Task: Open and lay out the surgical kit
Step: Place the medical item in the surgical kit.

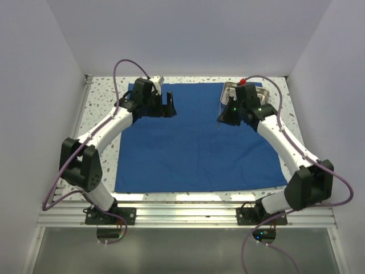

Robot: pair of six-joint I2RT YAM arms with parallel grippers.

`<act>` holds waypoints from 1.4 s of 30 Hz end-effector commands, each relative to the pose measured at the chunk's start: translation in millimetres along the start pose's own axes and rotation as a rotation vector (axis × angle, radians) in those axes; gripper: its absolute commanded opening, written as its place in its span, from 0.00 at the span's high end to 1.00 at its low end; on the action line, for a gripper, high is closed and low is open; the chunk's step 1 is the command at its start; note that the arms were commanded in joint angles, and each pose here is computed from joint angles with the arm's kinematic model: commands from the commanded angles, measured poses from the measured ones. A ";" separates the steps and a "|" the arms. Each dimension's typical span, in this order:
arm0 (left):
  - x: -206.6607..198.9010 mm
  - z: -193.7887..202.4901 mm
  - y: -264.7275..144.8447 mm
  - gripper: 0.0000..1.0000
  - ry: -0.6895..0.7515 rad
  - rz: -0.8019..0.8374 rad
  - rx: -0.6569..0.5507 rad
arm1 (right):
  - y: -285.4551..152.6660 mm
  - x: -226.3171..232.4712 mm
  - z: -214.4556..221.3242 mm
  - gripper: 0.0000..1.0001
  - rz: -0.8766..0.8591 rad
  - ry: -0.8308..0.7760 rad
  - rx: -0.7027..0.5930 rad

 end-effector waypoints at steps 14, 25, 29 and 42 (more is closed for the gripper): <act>-13.5 -1.7 -34.5 0.00 0.008 0.109 -0.104 | 23.3 27.3 163.8 1.00 -0.118 0.263 0.068; -10.9 8.5 -52.0 0.01 0.017 0.105 -0.105 | 56.2 37.7 170.7 1.00 -0.122 0.158 0.108; -9.2 11.9 -54.1 0.00 0.017 0.105 -0.110 | 57.8 53.9 176.9 1.00 -0.152 0.095 0.147; -8.6 10.1 -48.8 0.00 0.017 0.108 -0.114 | 67.0 52.7 210.3 0.50 -0.034 -0.078 0.295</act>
Point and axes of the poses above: each gripper's point midway between its finger pads, its own y axis out along the fingers, its own x axis along the line the jaws close on, z = x × y, the point moved 10 cm from there along -y, back along the fingers, and after that the axes turned 11 degrees about -y, right-handed, at the moved point
